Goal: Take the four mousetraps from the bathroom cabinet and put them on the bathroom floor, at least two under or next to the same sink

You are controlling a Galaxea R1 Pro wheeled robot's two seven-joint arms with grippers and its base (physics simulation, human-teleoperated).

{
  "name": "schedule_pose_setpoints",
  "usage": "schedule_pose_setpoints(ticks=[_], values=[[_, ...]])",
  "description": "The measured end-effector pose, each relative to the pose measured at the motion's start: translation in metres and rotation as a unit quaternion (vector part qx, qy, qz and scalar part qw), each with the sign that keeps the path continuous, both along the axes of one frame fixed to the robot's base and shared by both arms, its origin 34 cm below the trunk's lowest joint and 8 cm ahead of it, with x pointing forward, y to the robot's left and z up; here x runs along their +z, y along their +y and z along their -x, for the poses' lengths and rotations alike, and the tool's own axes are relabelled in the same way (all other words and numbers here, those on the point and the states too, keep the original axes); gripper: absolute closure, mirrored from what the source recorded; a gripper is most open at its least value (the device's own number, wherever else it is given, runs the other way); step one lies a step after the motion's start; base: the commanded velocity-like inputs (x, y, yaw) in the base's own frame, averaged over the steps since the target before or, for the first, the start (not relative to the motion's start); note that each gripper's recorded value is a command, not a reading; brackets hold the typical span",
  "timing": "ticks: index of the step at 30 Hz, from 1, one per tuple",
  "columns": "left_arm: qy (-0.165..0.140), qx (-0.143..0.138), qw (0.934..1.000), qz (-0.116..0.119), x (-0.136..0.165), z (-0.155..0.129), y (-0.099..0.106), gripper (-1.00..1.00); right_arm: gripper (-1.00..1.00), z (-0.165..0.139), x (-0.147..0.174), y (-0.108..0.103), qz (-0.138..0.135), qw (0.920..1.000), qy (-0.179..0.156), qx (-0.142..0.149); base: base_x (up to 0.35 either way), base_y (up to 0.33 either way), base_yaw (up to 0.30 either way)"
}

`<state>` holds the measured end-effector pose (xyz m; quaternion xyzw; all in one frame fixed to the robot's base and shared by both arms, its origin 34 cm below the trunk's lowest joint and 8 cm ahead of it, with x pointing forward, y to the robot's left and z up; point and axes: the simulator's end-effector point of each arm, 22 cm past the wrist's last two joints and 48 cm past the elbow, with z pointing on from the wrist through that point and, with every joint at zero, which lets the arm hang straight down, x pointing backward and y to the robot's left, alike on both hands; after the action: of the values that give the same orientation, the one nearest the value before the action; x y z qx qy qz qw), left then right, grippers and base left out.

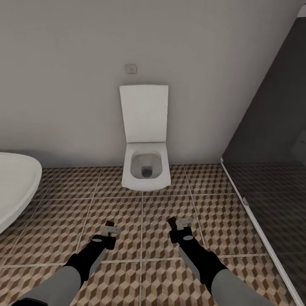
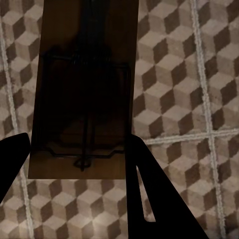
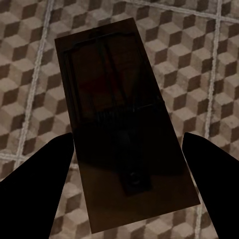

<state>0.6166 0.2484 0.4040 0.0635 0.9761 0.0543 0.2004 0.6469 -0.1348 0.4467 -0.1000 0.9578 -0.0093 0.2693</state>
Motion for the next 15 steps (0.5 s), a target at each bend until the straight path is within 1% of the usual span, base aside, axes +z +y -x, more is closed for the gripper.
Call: schedule_pose_setpoints(ticks=[15], values=[[0.004,0.0,1.0,0.0,-0.033,0.007,0.0,1.0,1.0,0.006,-0.033,0.0,0.0,1.0,0.003,0.0,0.0,0.0,0.0]])
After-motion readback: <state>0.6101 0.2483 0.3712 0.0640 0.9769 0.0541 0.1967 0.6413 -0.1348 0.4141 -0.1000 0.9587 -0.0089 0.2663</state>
